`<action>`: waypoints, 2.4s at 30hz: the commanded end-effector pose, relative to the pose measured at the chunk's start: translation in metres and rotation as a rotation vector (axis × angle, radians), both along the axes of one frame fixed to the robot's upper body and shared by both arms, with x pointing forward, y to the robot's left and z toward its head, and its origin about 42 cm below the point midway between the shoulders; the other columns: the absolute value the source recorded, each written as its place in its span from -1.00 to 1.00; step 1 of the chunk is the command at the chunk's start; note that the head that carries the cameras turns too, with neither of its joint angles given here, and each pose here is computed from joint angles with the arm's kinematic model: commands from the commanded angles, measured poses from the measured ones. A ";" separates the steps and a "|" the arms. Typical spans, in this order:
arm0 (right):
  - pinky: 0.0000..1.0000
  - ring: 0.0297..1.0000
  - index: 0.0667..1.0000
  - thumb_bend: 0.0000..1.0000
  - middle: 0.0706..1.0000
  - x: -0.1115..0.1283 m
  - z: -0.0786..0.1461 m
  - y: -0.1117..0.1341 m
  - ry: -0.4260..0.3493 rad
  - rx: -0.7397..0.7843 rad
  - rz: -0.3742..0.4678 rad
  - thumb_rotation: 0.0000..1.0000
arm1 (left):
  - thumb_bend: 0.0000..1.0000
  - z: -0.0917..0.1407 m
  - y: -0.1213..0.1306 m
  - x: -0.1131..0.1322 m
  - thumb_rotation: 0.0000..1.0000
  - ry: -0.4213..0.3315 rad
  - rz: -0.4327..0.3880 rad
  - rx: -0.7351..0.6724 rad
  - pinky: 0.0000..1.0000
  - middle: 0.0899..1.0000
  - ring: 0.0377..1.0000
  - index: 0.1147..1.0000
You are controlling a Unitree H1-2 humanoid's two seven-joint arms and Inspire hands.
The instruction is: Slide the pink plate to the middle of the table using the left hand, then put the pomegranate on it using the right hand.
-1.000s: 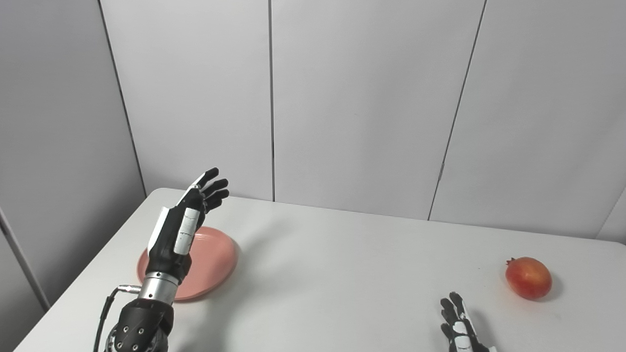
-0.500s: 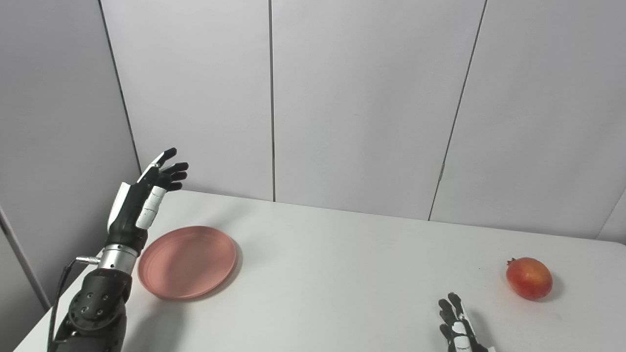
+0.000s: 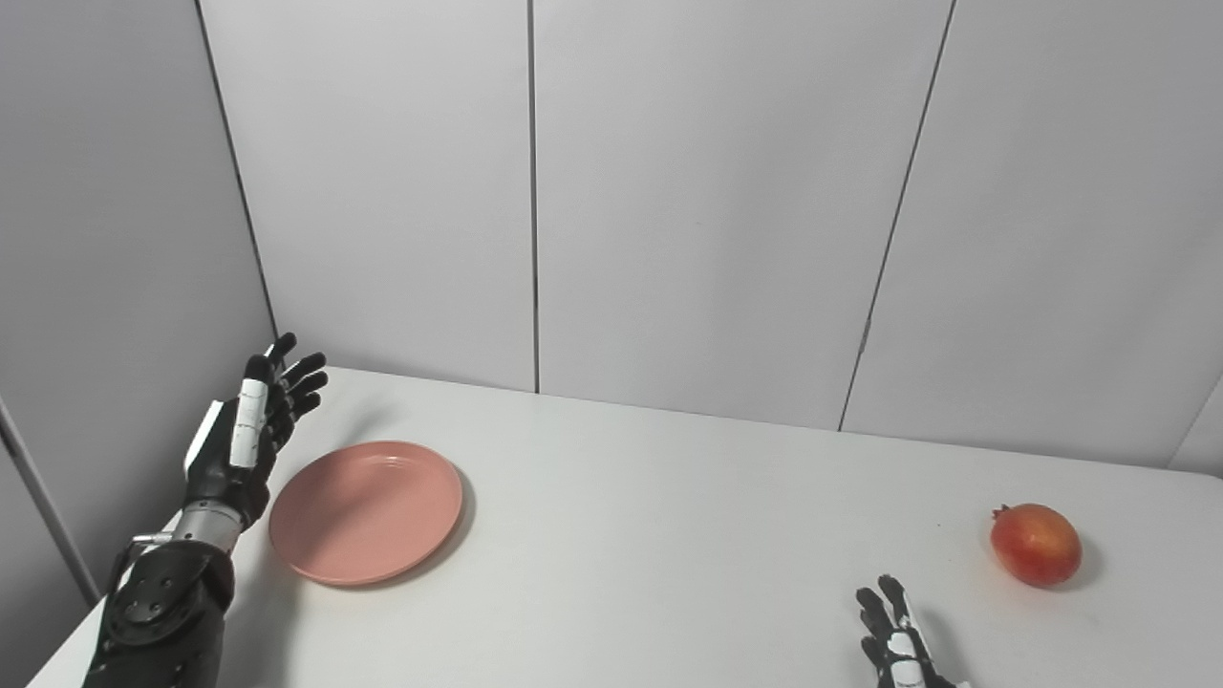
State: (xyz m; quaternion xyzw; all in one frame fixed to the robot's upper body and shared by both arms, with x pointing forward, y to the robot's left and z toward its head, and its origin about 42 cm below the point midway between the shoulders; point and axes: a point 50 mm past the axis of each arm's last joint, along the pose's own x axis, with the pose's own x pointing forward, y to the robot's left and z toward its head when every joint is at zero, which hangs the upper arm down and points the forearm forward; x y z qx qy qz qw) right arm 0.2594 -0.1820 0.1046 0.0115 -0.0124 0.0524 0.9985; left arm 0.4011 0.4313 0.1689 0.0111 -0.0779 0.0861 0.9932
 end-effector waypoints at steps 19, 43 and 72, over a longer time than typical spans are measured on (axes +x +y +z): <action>1.00 0.94 0.96 0.50 0.86 -0.021 -0.026 -0.012 0.126 -0.029 -0.003 1.00 | 1.00 -0.011 0.061 0.012 0.94 -0.049 0.056 0.010 0.69 0.64 0.64 0.82; 1.00 0.88 0.93 0.50 0.82 -0.020 -0.023 -0.006 0.115 -0.038 -0.005 1.00 | 1.00 -0.057 0.014 0.008 1.00 0.050 -0.045 -0.046 0.86 0.77 0.78 0.98; 1.00 0.86 0.90 0.43 0.79 -0.024 -0.019 -0.006 0.111 -0.053 0.001 1.00 | 1.00 -0.056 -0.038 -0.006 1.00 0.062 -0.174 -0.100 0.69 0.70 0.69 0.94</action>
